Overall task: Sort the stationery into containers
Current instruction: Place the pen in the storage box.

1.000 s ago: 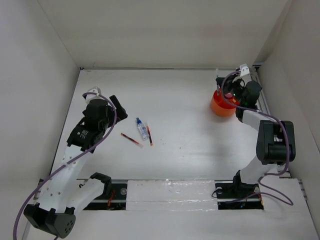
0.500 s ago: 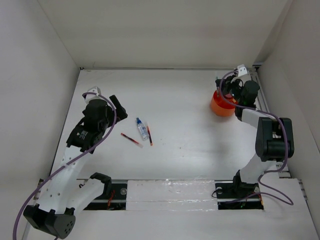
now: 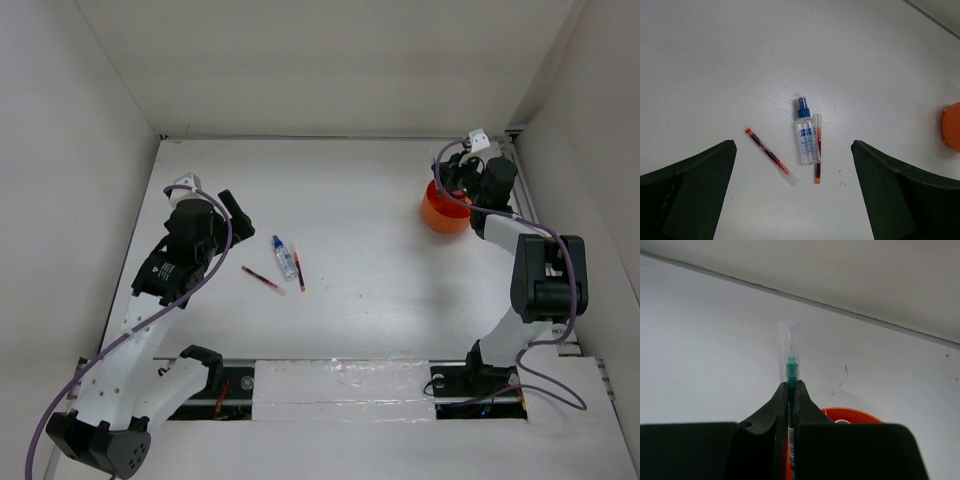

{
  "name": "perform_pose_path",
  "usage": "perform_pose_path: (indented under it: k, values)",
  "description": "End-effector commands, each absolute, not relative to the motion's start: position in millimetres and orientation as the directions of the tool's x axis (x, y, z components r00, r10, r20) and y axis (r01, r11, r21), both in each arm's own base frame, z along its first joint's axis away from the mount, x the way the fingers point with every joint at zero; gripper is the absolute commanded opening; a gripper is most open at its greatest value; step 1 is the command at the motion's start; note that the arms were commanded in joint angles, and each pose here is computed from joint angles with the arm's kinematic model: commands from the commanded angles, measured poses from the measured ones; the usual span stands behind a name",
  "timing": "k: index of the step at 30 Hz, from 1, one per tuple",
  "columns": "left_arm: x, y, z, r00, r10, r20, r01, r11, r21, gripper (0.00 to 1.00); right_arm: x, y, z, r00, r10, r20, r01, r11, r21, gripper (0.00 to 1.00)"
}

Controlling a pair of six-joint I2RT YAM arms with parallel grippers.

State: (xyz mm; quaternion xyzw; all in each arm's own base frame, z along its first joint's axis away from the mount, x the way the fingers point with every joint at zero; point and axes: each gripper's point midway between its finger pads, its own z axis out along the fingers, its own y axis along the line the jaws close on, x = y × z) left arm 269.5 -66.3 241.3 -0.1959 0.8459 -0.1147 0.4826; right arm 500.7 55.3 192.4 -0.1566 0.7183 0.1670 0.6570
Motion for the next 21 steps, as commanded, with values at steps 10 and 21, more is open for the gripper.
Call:
perform_pose_path:
  k: [10,21]
  values:
    - [270,-66,252,-0.422,-0.445,-0.79,-0.191,0.896,-0.402,1.0,507,65,191,-0.071,-0.038,-0.997,-0.438,0.899,-0.004,0.06]
    - [270,-66,252,-0.424,-0.436,-0.794,-0.187,0.9,-0.395,1.0,506,62,185,-0.09,-0.038,-0.995,-0.421,0.907,0.003,0.35]
